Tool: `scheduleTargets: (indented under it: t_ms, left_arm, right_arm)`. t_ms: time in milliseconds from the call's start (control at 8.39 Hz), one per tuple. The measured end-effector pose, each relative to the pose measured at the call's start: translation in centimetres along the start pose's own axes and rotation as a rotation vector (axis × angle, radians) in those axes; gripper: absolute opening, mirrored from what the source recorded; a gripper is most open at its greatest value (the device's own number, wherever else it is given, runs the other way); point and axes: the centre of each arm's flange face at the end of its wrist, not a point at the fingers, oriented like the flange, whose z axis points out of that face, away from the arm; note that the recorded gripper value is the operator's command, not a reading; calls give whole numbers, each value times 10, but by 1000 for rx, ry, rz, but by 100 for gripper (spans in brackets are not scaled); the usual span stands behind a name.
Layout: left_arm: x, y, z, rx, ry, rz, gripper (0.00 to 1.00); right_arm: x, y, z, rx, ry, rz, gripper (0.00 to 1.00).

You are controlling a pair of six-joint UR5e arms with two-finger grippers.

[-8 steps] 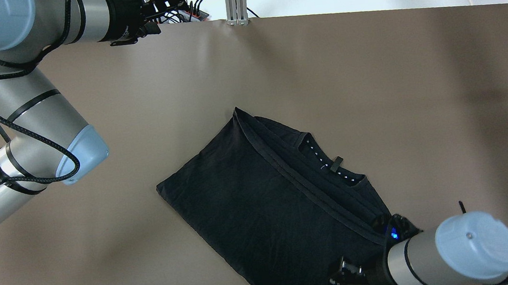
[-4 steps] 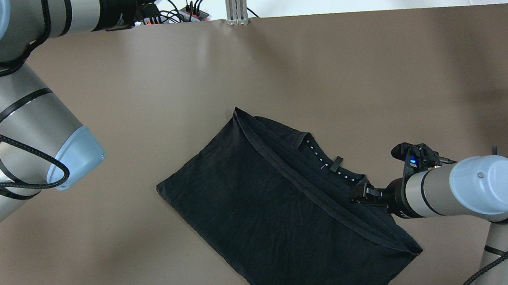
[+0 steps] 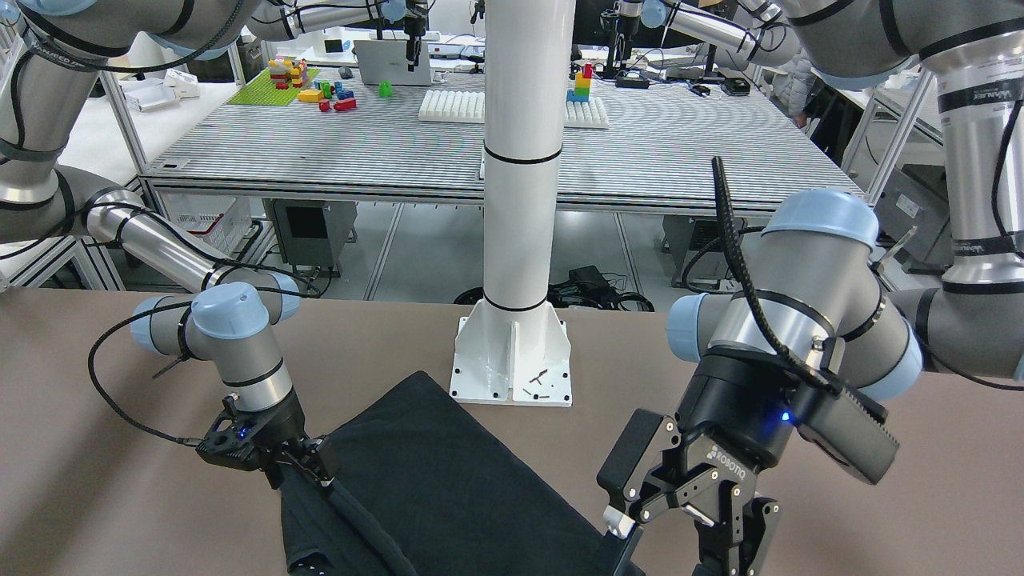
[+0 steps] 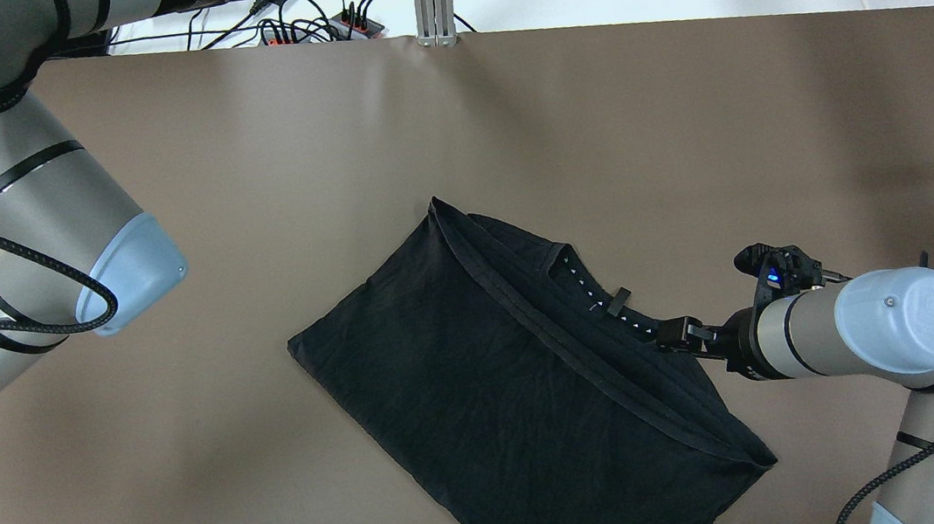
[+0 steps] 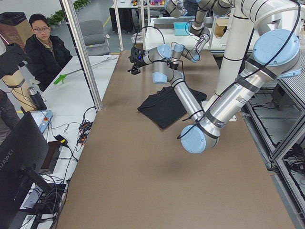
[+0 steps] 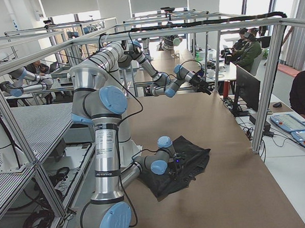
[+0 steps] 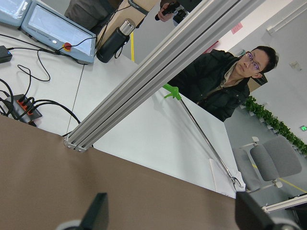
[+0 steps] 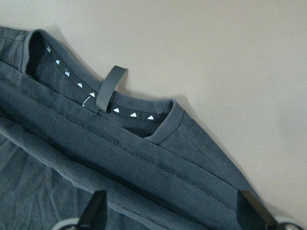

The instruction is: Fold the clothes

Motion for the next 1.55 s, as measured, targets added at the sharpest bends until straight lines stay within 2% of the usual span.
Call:
scheduleTargets:
  t_ms: [238,953,1311,1430,1549]
  left_arm:
    - [-1,-8,-3,22,7,-17,93]
    - [2,-12,-4,35,17,-75,94]
    - [-35,2,8,7,-47,-84,94]
    - [-51,13,14,-13,-76,-83,94]
    - [-68,25,18,-32,-104,-81,93]
  right_arm:
    - [1,-4,-1,28,0,1,95]
    - [12,-6,0,46,20,6,95]
    - [12,-6,-7,60,11,2,95]
    - [14,-6,-9,65,13,-18,95]
    - [24,-5,-6,64,46,-87,95]
